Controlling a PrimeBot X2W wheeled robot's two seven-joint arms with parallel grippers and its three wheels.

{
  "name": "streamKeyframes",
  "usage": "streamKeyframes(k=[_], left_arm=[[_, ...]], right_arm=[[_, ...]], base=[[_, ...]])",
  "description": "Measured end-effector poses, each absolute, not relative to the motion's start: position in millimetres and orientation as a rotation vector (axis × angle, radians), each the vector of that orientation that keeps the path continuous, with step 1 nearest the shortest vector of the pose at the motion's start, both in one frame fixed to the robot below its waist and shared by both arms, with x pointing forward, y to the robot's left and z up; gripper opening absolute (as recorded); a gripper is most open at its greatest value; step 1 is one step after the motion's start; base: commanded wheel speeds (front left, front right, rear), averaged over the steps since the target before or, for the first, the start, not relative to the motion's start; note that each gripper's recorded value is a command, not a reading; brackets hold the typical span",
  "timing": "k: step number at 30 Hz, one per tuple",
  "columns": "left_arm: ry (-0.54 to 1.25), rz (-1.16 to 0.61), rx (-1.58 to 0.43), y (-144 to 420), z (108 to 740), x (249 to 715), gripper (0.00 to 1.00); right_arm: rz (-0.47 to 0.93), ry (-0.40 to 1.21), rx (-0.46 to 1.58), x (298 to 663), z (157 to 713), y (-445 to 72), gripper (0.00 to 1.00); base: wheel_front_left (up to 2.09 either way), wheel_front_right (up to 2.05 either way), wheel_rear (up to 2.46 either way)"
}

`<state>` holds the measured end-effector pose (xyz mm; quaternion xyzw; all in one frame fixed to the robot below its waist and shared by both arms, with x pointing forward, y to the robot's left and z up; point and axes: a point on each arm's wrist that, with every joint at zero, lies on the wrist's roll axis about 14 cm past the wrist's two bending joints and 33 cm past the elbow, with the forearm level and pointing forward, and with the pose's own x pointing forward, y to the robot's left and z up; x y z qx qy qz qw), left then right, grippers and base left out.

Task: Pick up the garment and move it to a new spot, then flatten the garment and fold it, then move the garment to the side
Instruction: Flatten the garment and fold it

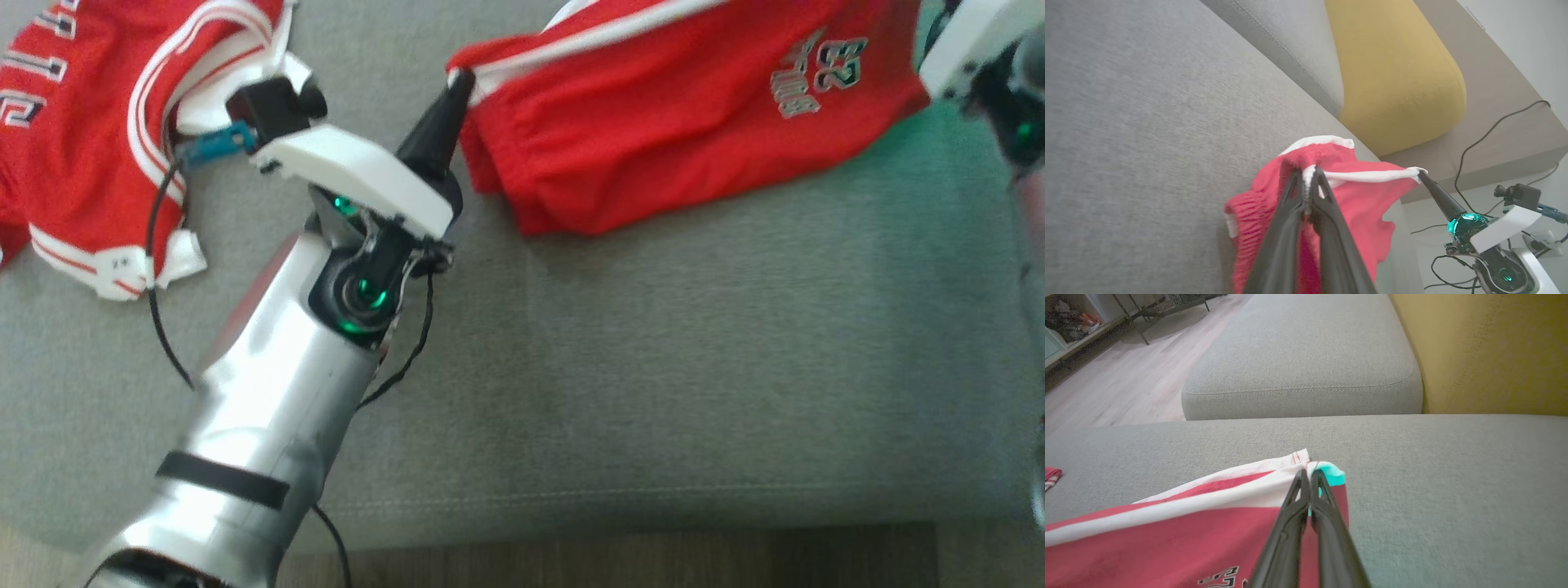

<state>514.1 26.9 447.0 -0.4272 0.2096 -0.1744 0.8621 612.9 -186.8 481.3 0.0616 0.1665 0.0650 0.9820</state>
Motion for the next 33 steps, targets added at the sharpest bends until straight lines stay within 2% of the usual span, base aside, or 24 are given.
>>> streamKeyframes(k=[12, 18, 19, 20, 21, 22, 23, 29, 33], left_arm=[[0.449, -0.251, -0.831, 56.3, 408.8, 536.0, 0.00], [0.408, -0.227, -0.778, 65.3, 406.3, 543.4, 0.00], [0.404, -0.231, -0.760, 64.9, 405.8, 542.4, 0.00], [0.404, -0.242, -0.749, 62.9, 405.7, 540.7, 0.01], [0.407, -0.252, -0.740, 60.8, 405.6, 538.9, 0.33], [0.400, -0.262, -0.725, 58.7, 406.4, 537.6, 0.79], [0.396, -0.273, -0.709, 56.4, 407.1, 536.3, 1.00], [0.317, -0.319, -0.573, 49.7, 420.5, 532.4, 1.00], [0.233, -0.321, -0.412, 56.4, 438.3, 530.1, 1.00]], right_arm=[[0.228, 0.380, 0.001, 670.2, 440.5, -147.3, 0.00], [0.256, 0.376, -0.015, 681.6, 430.3, -131.9, 0.00], [0.258, 0.374, -0.015, 681.0, 430.1, -130.6, 0.38], [0.258, 0.369, -0.019, 680.4, 430.9, -130.6, 1.00], [0.256, 0.361, -0.019, 679.7, 432.3, -131.3, 1.00], [0.254, 0.355, -0.015, 678.9, 433.7, -132.3, 1.00], [0.250, 0.348, -0.012, 678.1, 435.4, -133.8, 1.00], [0.235, 0.338, 0.022, 664.4, 442.5, -138.9, 1.00], [0.204, 0.441, 0.050, 636.2, 417.2, -151.6, 1.00]], base=[[0.00, 0.00, 0.00], [0.00, 0.00, 0.00], [0.00, 0.00, 0.00], [0.00, 0.00, 0.00], [0.00, 0.00, 0.00], [0.00, 0.00, 0.00], [0.00, 0.00, 0.00], [0.00, 0.00, 0.00], [0.00, 0.00, 0.00]])
